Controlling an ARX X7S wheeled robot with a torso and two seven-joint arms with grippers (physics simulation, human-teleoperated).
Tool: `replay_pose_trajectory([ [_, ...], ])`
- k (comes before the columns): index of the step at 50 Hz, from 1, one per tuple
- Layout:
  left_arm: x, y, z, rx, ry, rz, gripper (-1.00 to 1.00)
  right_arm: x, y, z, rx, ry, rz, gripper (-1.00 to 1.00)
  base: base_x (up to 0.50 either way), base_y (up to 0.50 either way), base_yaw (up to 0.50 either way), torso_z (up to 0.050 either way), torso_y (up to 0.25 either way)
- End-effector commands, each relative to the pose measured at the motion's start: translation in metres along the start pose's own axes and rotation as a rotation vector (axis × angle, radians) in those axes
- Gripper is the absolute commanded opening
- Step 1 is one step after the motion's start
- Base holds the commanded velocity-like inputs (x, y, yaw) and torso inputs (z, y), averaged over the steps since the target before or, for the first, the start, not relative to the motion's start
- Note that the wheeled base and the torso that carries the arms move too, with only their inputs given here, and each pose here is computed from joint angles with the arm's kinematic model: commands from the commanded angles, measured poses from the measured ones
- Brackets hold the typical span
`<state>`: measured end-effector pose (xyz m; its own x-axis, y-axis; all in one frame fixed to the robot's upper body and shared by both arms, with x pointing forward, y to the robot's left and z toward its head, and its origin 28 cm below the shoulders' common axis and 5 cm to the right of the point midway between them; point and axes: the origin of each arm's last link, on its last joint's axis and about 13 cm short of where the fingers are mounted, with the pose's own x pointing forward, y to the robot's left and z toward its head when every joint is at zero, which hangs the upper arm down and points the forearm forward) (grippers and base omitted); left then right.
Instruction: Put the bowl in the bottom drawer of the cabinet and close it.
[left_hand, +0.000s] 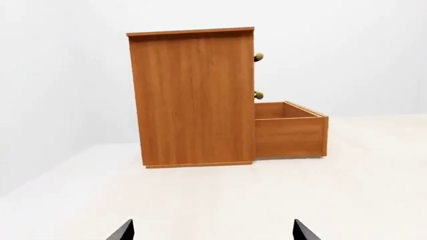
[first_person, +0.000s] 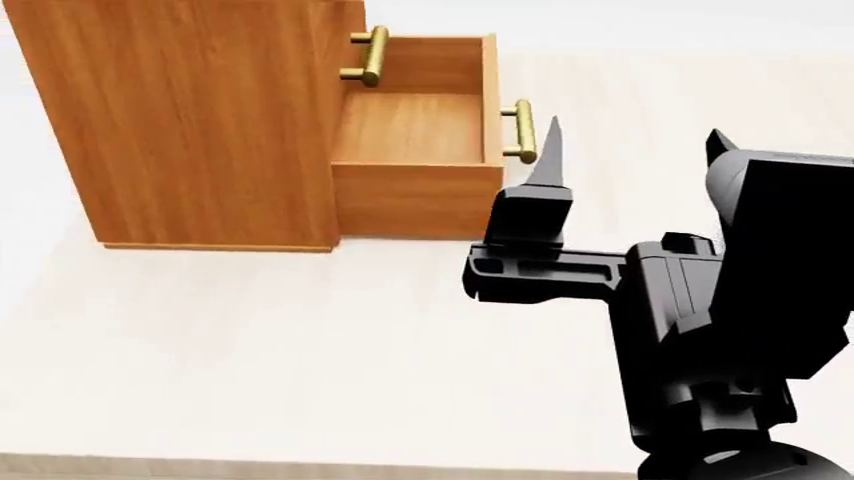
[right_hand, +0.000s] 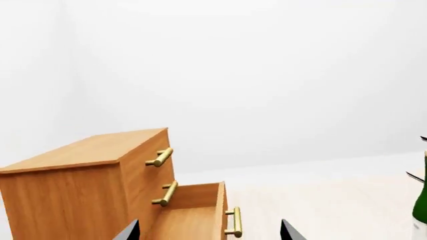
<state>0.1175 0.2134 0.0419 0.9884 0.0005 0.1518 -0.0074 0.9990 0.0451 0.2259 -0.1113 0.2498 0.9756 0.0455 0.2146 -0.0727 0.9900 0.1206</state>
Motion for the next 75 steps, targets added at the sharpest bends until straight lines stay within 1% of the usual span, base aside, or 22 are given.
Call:
replay_pose_trajectory([
  [1,0.000,0.000,0.001,-0.001,-0.001,0.004,1.00,0.000,0.000,-0.001,0.003,0.005,0.004,1.00,0.00,0.50,0.00,0.000,0.000],
  [17,0.001,0.000,0.000,0.001,0.000,0.003,1.00,0.001,-0.001,-0.002,0.002,0.010,-0.002,1.00,0.00,0.50,0.00,0.000,0.000],
  [18,0.001,0.000,-0.001,0.001,0.000,0.003,1.00,0.001,-0.001,-0.003,-0.007,-0.002,-0.009,1.00,0.00,0.11,0.00,0.000,0.000],
  [19,0.001,0.000,-0.001,0.001,0.000,0.003,1.00,0.001,-0.001,-0.003,0.029,0.001,-0.016,1.00,0.00,0.00,0.00,0.000,0.000],
  [20,0.001,0.000,0.000,0.002,0.000,0.003,1.00,0.001,-0.002,-0.003,0.037,0.013,-0.016,1.00,0.00,0.00,0.00,0.000,0.000],
  [24,0.000,0.000,0.000,0.002,0.000,0.004,1.00,0.001,-0.002,-0.004,0.006,0.007,-0.018,1.00,0.00,0.00,0.00,0.000,0.000],
  [25,0.000,0.000,0.001,0.002,0.000,0.005,1.00,0.001,-0.002,-0.005,-0.024,0.005,-0.019,1.00,0.00,0.00,0.00,0.000,0.000],
  [26,0.000,0.000,0.000,0.002,0.000,0.005,1.00,0.000,-0.002,-0.005,0.008,0.007,-0.003,1.00,0.02,0.00,0.00,0.000,0.000],
  [27,0.000,0.000,0.001,0.003,0.000,0.005,1.00,0.000,-0.002,-0.005,0.009,0.008,-0.004,1.00,0.15,0.00,0.00,0.000,0.000],
  [33,0.000,0.000,0.000,0.002,-0.001,0.006,1.00,0.000,-0.002,-0.006,0.026,0.010,0.000,1.00,0.46,0.00,0.00,0.000,0.000],
  [50,0.001,0.000,-0.001,-0.004,-0.003,0.007,1.00,0.002,-0.003,-0.010,0.024,0.016,-0.005,1.00,0.50,0.00,0.00,0.000,0.000],
  [56,0.001,0.000,0.001,-0.002,-0.002,0.007,1.00,0.001,-0.002,-0.009,0.044,0.028,0.005,1.00,0.01,0.00,0.00,0.000,0.000],
  [57,0.001,0.000,0.000,-0.002,-0.002,0.008,1.00,0.001,-0.002,-0.008,0.077,0.023,0.016,1.00,0.21,0.00,0.00,0.000,0.000],
  [58,0.001,0.000,0.001,-0.002,-0.002,0.008,1.00,0.002,-0.002,-0.008,0.061,0.022,0.008,1.00,0.36,0.00,0.00,0.000,0.000],
  [75,0.001,0.000,0.001,-0.007,-0.004,0.011,1.00,0.002,-0.001,-0.012,0.063,0.027,0.019,1.00,0.48,0.00,0.00,0.000,0.000],
])
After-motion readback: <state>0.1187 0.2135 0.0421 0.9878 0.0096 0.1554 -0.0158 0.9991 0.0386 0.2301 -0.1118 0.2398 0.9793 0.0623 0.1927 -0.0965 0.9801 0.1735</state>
